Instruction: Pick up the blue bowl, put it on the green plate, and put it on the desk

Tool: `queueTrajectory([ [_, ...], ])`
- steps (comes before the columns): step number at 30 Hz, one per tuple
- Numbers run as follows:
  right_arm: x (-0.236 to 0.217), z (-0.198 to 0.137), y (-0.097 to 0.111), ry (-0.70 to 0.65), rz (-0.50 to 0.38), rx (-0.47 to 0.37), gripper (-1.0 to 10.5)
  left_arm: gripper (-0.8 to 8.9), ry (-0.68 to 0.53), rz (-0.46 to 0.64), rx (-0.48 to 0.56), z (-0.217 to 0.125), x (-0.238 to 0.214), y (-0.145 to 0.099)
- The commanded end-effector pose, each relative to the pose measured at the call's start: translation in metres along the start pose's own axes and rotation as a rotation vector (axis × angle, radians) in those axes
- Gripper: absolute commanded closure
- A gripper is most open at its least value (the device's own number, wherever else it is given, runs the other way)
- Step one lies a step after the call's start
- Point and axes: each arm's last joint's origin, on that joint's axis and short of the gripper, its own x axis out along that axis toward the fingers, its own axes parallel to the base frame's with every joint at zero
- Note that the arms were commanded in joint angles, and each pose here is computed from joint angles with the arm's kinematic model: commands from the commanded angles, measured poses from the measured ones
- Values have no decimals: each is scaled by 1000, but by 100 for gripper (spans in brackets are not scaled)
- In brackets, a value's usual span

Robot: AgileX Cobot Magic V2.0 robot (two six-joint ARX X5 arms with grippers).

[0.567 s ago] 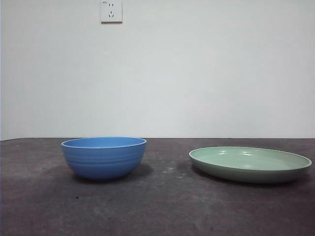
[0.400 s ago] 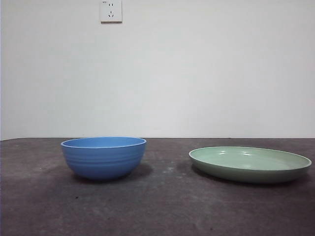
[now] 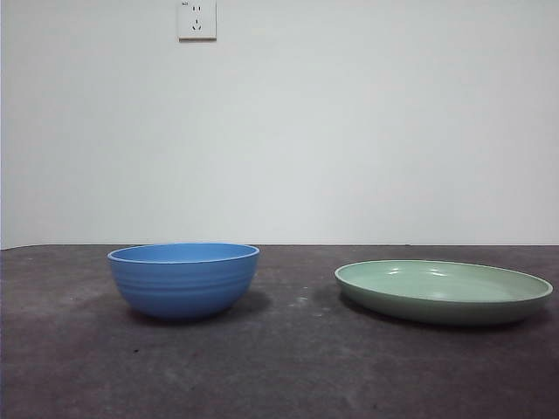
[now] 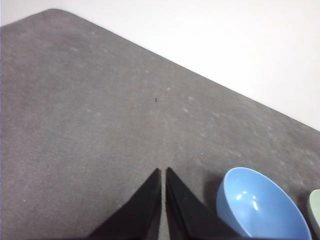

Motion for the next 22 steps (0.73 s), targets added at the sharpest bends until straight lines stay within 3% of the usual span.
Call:
queueTrajectory([
  [1, -5, 15, 6, -3, 1, 5, 939, 799, 12, -28, -1, 13, -5, -7],
  [8, -6, 50, 20, 110, -5, -40, 938, 799, 142, -113, 59, 39, -5, -23],
  [22, 24, 104, 42, 567, 204, -150, 938, 799, 517, -335, 250, 76, 13, -51],
])
